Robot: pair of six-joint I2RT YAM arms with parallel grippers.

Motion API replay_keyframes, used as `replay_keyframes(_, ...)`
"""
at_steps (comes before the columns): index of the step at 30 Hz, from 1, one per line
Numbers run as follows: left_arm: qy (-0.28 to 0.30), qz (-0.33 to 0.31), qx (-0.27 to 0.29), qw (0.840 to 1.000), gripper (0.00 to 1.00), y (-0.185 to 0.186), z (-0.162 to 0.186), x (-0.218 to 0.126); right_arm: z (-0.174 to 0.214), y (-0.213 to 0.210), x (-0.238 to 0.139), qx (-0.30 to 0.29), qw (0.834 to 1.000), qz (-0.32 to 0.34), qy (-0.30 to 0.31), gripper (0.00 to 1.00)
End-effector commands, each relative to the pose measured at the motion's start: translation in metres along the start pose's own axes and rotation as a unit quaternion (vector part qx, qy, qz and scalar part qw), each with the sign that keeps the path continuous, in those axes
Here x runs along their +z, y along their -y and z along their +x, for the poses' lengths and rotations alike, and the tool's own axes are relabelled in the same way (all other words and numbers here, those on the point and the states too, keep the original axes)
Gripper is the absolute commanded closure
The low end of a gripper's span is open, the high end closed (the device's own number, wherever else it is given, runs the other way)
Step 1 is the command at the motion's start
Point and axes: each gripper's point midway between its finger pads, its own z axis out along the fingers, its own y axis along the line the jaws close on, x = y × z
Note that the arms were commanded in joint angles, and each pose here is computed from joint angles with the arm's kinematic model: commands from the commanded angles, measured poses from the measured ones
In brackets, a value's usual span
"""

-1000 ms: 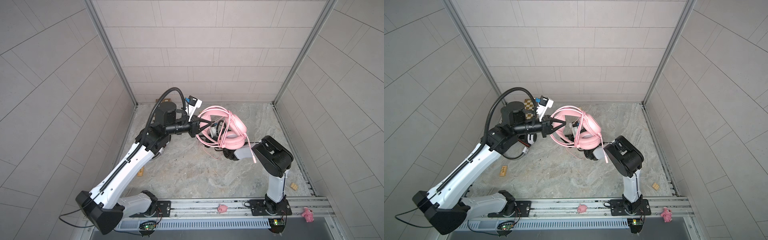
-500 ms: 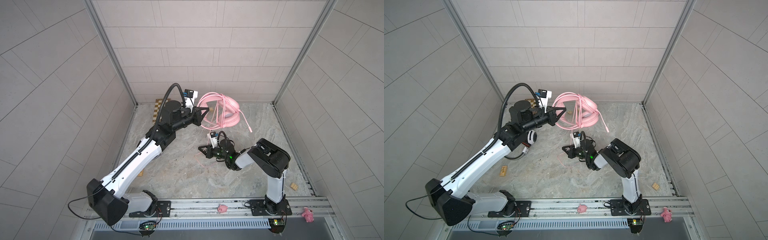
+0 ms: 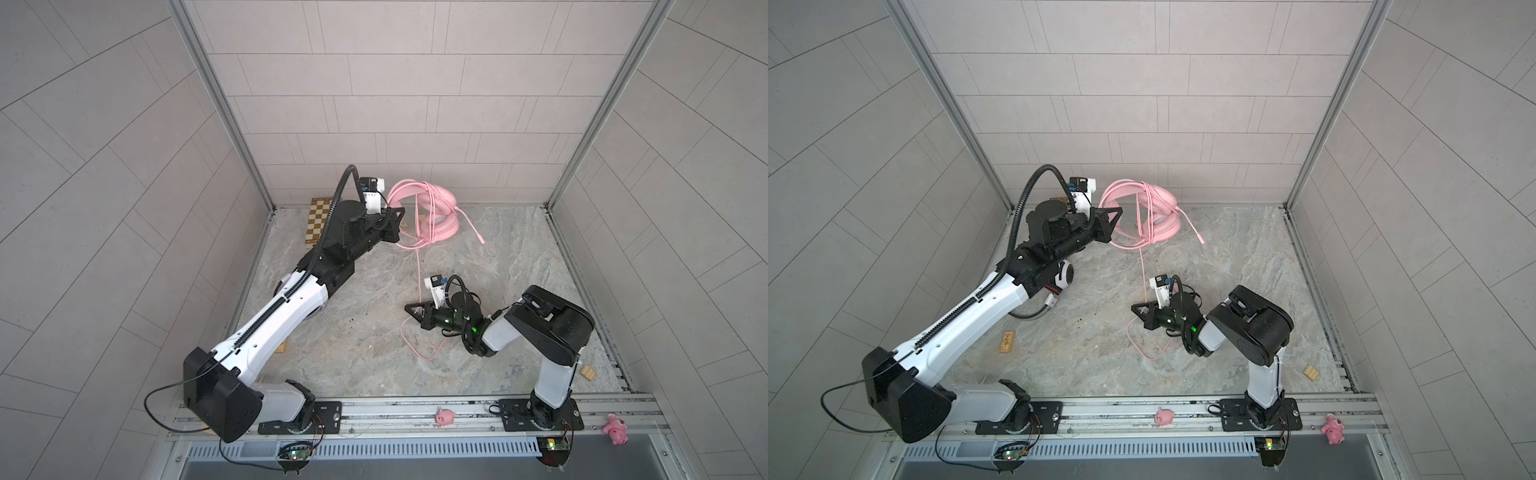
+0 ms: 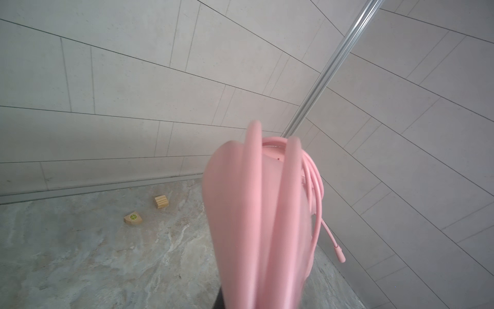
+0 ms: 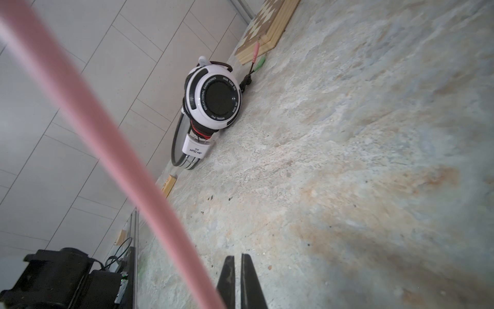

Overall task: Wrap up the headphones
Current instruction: 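Draw the pink cable down toward the robot with the right gripper, then carry the cable up around the headphones with the right gripper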

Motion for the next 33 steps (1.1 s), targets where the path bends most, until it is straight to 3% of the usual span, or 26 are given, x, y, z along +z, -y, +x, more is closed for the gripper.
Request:
replay_keyframes(1,0.119,-0.02,0.021,0.992,1.0,-0.006,-0.065,-0.017,0.012,0.003,-0.014,-0.006,0.999,0.03,-0.025,0.95)
replay_keyframes(6,0.13,-0.069,0.025,0.989,1.0,-0.042,-0.066,-0.019,-0.001,-0.01,-0.035,-0.062,0.995,0.071,-0.039,0.95)
replay_keyframes(16,0.084,-0.123,0.07,0.986,1.0,-0.073,-0.037,-0.012,-0.086,-0.068,-0.09,-0.194,0.971,0.137,0.01,0.95)
replay_keyframes(27,-0.047,-0.129,0.133,0.982,1.0,-0.084,0.031,-0.029,-0.143,-0.082,-0.122,-0.263,0.941,0.213,0.034,0.94)
replay_keyframes(33,-0.093,-0.126,0.152,0.976,1.0,-0.089,0.066,-0.042,-0.175,-0.085,-0.137,-0.301,0.913,0.273,0.045,0.94)
